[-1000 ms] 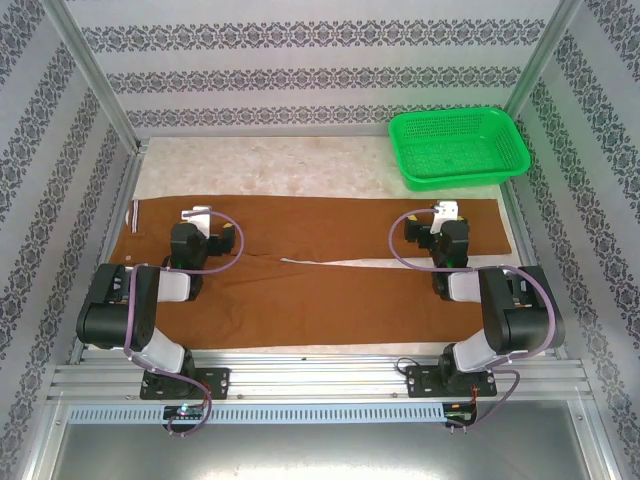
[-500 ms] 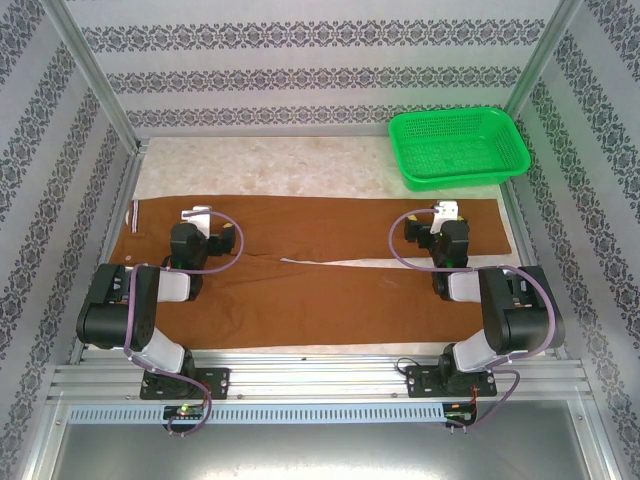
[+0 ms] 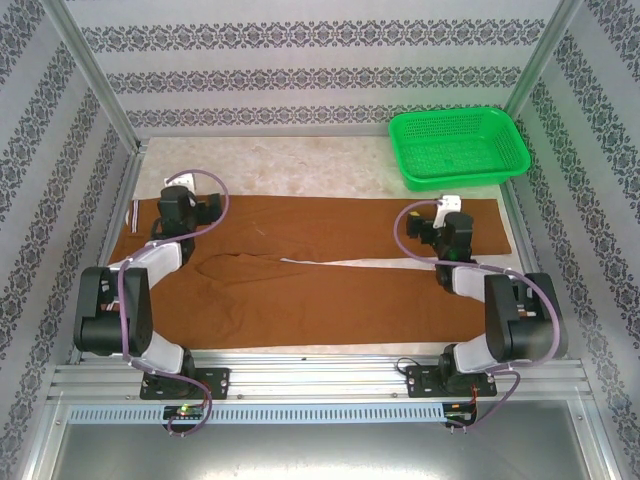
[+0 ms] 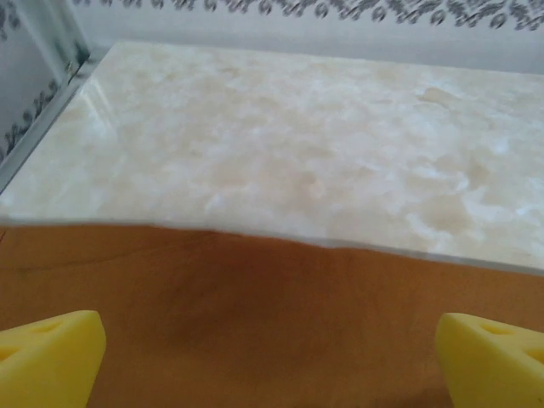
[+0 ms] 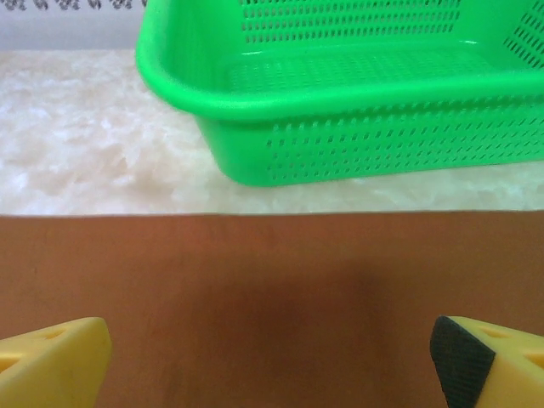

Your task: Roll up the long pants

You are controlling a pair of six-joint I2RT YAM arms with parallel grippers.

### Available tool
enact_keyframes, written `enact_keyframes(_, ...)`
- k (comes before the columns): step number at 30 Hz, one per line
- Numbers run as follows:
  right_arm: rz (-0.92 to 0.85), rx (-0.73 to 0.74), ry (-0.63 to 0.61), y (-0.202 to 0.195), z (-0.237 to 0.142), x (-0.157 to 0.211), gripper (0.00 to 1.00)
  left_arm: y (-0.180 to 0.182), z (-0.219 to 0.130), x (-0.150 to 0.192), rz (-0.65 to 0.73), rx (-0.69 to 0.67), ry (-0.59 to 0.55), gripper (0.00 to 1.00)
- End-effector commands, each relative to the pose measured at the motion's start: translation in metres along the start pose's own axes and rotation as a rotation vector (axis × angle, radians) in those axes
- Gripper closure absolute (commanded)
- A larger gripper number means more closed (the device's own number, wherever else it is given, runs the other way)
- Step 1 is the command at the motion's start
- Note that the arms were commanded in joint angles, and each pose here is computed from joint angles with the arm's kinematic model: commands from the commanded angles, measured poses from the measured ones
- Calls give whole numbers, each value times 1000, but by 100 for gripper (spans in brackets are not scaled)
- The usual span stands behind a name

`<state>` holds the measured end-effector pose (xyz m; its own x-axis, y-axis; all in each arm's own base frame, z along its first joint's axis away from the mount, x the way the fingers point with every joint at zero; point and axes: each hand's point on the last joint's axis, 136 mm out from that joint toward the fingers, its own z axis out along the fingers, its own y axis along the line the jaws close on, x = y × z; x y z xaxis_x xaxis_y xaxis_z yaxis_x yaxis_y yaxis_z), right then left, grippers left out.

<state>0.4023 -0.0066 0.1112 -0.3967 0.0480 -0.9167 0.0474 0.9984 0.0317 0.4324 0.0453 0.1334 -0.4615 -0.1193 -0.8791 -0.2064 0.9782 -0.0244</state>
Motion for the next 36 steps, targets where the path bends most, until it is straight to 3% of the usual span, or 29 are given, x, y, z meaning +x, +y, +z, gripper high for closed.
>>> enact_keyframes(1,86,45,40,-11,-8,-36,2,15,-12,-1,-116,4,61,0)
enact_keyframes(4,171,94,110,-18,-11,-51,2,26,-4,-11,-166,1,101,0)
enact_keyframes(7,186,-9,150,-1,-4,-52,2,40,7,-23,-203,-67,126,0)
enact_keyframes(9,210,16,162,-5,-1,-50,2,47,15,-34,-203,-112,157,0)
enact_keyframes(12,222,61,186,-12,4,-47,2,61,30,-46,-213,-189,247,0)
enact_keyframes(16,257,34,215,-5,11,-46,2,86,52,-52,-215,-342,356,12)
enact_keyframes(19,265,24,239,2,12,-46,2,104,65,-52,-213,-419,400,8)
enact_keyframes(23,232,33,267,10,6,-42,2,123,83,-40,-285,-371,496,8)
enact_keyframes(30,209,43,286,15,-2,-34,2,166,85,-16,-611,-212,462,8)
enact_keyframes(36,181,63,295,14,-5,-35,2,180,96,-10,-625,-164,531,9)
